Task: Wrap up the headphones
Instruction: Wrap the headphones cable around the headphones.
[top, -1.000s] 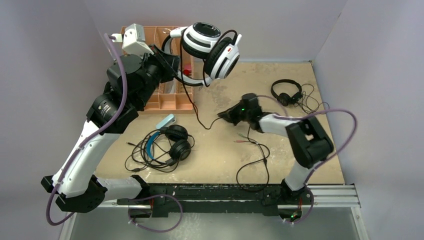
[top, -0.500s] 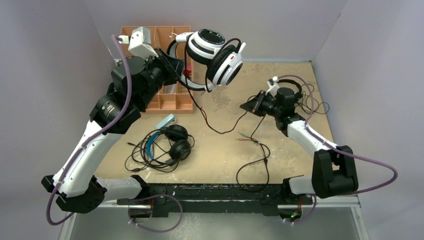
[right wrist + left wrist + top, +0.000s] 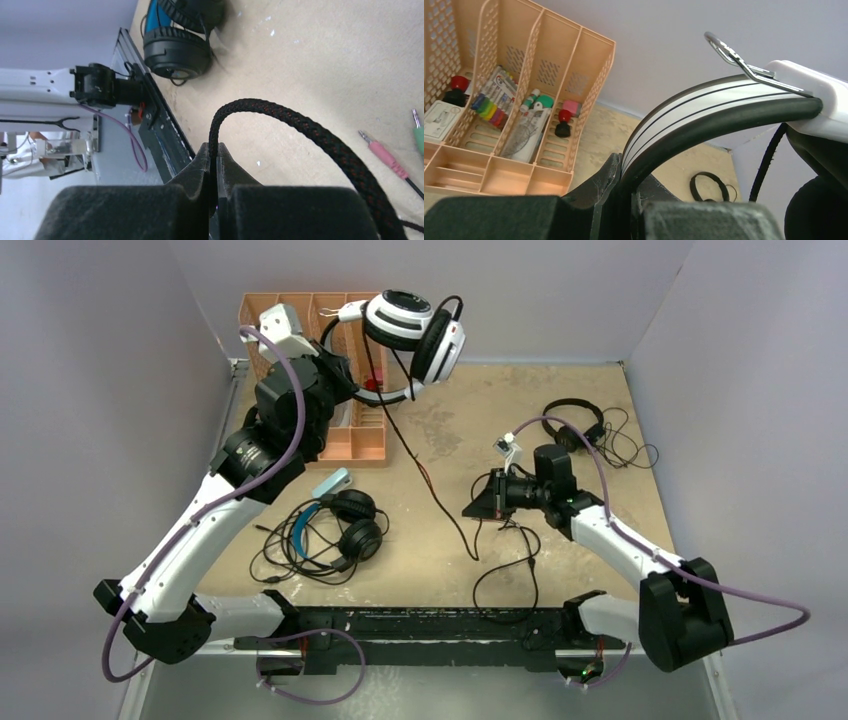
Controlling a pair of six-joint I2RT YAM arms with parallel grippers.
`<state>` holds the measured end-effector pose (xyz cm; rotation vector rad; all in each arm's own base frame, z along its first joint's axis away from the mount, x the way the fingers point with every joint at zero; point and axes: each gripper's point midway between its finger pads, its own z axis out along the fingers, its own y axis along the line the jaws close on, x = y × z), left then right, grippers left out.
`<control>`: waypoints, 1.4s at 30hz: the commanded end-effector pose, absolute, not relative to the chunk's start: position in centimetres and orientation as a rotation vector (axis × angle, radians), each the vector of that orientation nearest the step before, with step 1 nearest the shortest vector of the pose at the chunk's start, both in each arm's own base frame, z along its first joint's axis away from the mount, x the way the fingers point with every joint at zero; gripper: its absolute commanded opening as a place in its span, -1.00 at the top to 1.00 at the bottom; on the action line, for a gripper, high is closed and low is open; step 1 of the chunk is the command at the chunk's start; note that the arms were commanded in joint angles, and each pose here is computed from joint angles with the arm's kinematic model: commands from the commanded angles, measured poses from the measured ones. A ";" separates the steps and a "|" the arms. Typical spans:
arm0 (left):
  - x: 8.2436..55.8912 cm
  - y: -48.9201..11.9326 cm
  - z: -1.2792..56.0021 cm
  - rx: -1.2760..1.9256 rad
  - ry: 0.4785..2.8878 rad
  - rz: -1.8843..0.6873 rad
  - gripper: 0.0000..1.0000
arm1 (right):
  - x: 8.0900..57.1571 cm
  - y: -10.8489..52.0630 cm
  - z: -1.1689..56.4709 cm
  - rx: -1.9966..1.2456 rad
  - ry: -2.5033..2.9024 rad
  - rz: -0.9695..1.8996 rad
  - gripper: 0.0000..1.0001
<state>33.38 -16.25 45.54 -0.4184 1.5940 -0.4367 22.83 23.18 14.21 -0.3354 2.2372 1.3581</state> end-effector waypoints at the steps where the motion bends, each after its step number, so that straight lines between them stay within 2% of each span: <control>1: 33.3 -13.5 50.7 -0.556 1.385 -0.470 1.00 | 21.5 21.4 12.7 -0.394 2.321 1.236 1.00; 8: 32.7 -12.7 49.5 -0.521 1.437 -0.450 1.00 | 24.7 16.2 12.2 -0.146 2.328 1.014 1.00; 13: 32.3 -12.2 49.2 -0.512 1.458 -0.428 1.00 | 25.3 14.0 11.4 -0.051 2.336 0.960 1.00; 20: 32.0 -11.9 48.7 -0.495 1.482 -0.408 1.00 | 27.0 8.8 10.2 0.264 2.342 0.791 1.00; 25: 31.7 -12.1 48.5 -0.469 1.504 -0.404 1.00 | 27.7 6.3 9.8 0.404 2.316 0.751 1.00; 28: 31.5 -13.0 48.4 -0.426 1.524 -0.448 1.00 | 28.7 6.9 10.5 0.356 2.300 0.811 1.00; 31: 31.0 -15.9 48.4 -0.291 1.561 -0.575 1.00 | 30.0 6.9 10.7 0.343 2.273 0.826 1.00; 35: 29.2 -20.4 46.7 -0.003 1.657 -0.724 1.00 | 32.4 4.5 10.8 0.392 2.261 0.712 1.00; 42: 25.3 -23.1 38.2 0.434 1.905 -0.745 1.00 | 35.8 -2.8 13.3 0.652 2.126 0.627 1.00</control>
